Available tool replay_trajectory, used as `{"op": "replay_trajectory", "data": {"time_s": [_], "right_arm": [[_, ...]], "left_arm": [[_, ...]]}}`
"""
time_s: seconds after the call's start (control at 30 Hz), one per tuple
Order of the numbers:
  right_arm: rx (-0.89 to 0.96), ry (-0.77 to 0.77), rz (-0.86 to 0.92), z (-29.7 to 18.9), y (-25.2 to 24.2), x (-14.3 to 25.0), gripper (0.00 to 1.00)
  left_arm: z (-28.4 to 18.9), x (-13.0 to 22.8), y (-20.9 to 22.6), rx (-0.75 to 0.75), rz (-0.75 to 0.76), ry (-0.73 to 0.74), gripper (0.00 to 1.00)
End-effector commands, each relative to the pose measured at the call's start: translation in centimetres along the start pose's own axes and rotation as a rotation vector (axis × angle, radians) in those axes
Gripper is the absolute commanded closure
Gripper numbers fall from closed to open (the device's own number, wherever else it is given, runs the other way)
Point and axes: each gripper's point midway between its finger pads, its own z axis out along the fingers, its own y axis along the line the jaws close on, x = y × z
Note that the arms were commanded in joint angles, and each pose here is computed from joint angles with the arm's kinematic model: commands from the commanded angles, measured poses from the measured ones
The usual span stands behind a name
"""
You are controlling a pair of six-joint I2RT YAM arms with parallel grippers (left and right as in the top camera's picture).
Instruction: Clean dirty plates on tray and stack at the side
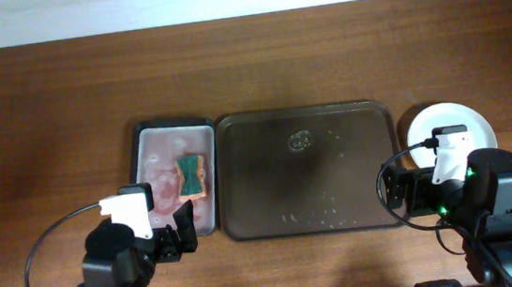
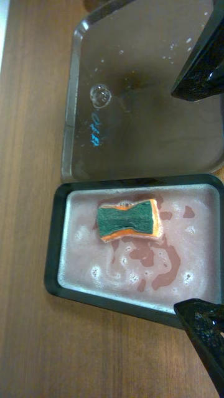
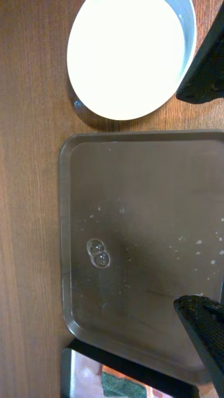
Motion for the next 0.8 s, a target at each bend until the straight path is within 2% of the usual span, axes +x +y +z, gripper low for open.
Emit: {"op": "replay_trajectory", "data": {"time_s": [0.0,0.2,0.3,0.43,0.57,0.67,0.77], "right_arm": [[0.01,0.02,-0.001,0.5,-0.2,0.3,0.01],[0.019,0.085,0.008,1.9,-0.5,1.1,0.01],[0.126,0.053,-0.074,1.1,-2.4,1.1,0.01],[0.055,-0.206,-0.131,-0.1,-0.5,0.2,0.01],[-0.03,-0.571,-0.177,-0.6,0.7,0.0,0.01],[-0.04,-0.765,-0.194,-0.3,0.8,-0.6,0.01],[-0.035,-0.843,-0.198,1.1,0.4,-0.4,0.01]], "left_arm": [[-0.1,0.1,0.2,-0.011,-0.006,-0.007,0.01],[-0.1,0.1,0.2,-0.011,-0.006,-0.007,0.0],[-0.1,0.1,0.2,-0.011,-0.006,-0.007,0.01],[-0.1,0.1,0.2,-0.011,-0.006,-0.007,0.01],[-0.1,0.1,0.2,-0.011,-0.006,-0.007,0.0],[-0.1,0.1,0.2,-0.011,-0.006,-0.007,0.01],[-0.1,0.1,0.2,-0.011,-0.006,-0.007,0.01]]}}
